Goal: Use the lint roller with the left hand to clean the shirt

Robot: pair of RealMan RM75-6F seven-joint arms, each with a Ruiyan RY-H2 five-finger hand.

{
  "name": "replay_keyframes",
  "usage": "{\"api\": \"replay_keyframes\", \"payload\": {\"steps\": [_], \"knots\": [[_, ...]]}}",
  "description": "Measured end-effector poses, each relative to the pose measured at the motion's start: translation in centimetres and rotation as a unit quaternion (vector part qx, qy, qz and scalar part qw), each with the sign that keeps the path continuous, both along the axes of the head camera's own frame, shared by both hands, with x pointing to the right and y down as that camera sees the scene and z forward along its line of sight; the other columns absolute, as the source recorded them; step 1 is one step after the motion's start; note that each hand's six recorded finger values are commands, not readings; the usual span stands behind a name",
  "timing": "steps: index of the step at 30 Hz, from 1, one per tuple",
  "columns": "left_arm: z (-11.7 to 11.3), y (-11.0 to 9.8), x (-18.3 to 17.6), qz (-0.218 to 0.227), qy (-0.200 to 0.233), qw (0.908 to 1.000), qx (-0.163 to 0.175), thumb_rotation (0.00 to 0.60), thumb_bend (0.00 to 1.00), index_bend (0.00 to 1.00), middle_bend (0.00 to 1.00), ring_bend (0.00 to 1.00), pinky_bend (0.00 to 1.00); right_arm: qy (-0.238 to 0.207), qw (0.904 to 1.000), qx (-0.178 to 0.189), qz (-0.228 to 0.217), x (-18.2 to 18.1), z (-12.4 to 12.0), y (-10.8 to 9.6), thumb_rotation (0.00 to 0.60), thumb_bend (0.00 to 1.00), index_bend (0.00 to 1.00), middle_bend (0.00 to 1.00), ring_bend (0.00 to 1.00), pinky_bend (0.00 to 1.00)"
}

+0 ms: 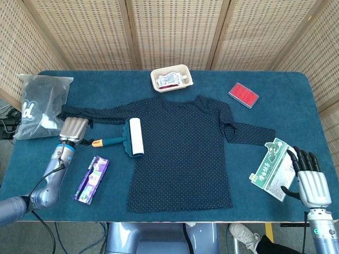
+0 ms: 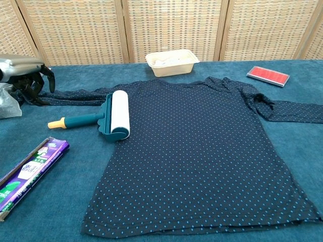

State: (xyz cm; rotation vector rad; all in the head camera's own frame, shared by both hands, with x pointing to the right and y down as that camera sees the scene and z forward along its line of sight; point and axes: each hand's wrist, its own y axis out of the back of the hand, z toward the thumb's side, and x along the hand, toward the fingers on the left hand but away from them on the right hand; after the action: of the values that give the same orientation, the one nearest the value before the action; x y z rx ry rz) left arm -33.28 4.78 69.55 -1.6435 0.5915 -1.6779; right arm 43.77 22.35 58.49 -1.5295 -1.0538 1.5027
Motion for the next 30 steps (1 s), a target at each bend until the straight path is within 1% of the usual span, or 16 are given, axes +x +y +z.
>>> {"api": "replay_keyframes", "payload": {"steps": [5,14,23,30], "knots": [[0.7,-0.1,1.4,0.010,0.000,0.9999,-0.011,0.600,0.28,0.42,0.70,0.68,0.66,-0.004,1.0000,0.001,0.002,0.0,-0.1,-0.1,0.600,0.16,0.00,0.00,0.00,0.01],[2.1,0.8,4.1,0.032,-0.002,0.9991,-0.027,0.600,0.28,0.43,0.70,0.68,0.66,-0.008,1.0000,0.002,0.004,0.1,-0.2,-0.1,0.600,0.16,0.00,0.00,0.00,0.01],[3.7,1.1,5.2,0.039,-0.021,0.9985,-0.033,0.600,0.28,0.43,0.70,0.68,0.66,-0.014,0.9999,0.002,0.006,0.1,-0.3,-0.1,0.600,0.16,0.00,0.00,0.00,0.01],[4.8,1.4,6.2,0.044,-0.024,0.9980,-0.039,0.600,0.29,0.44,0.70,0.68,0.66,-0.015,0.9999,-0.001,0.008,0.3,-0.1,-0.1,0.600,0.16,0.00,0.00,0.00,0.01]]}}
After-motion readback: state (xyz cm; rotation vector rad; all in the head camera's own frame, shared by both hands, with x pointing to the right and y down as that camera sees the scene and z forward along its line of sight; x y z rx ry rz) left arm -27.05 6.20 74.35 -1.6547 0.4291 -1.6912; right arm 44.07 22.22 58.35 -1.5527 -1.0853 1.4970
